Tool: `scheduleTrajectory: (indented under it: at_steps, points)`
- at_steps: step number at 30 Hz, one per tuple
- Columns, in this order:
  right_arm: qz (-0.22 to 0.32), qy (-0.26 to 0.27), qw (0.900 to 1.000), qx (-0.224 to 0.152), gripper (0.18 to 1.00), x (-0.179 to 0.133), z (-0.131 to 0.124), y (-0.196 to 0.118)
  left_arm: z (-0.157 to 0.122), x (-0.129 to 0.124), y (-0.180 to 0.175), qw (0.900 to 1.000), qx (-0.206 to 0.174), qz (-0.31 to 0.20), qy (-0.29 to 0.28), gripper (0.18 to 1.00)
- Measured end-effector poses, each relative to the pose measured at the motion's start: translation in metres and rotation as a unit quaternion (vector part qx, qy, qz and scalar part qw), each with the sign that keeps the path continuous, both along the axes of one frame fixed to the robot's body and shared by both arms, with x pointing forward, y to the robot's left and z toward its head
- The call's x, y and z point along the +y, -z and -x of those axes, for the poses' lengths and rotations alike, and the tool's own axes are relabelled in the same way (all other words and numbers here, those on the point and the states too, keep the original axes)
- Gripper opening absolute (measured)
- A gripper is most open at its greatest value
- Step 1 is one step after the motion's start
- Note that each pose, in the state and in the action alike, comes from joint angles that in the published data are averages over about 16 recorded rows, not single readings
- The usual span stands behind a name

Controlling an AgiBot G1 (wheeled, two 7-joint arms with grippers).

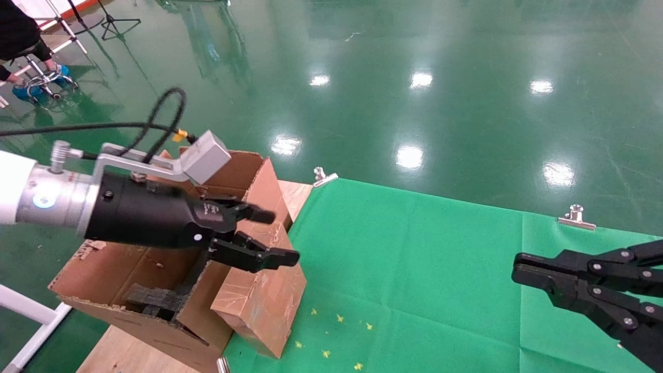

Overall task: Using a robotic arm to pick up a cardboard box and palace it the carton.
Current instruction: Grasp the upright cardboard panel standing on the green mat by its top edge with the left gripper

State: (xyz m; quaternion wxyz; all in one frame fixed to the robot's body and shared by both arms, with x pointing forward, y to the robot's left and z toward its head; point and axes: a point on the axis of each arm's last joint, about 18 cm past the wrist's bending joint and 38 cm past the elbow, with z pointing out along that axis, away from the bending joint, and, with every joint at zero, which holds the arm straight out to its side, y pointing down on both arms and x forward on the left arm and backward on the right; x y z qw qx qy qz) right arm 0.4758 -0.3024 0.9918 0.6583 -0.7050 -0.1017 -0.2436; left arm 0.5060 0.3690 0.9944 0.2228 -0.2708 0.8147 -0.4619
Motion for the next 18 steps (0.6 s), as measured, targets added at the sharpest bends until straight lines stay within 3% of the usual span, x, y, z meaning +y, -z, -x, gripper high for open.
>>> scheduleTrajectory:
  at_steps: [7,18]
  points:
    - [0.0,0.0,1.0,0.0,0.21,0.0,0.0,0.0,-0.012,0.006,-0.004,0.9941,0.058,-0.026,-0.087,1.001]
    - [0.0,0.0,1.0,0.0,0.207,0.0,0.0,0.0,-0.023,0.006,-0.002,0.9765,0.118,-0.061,-0.17,1.001]
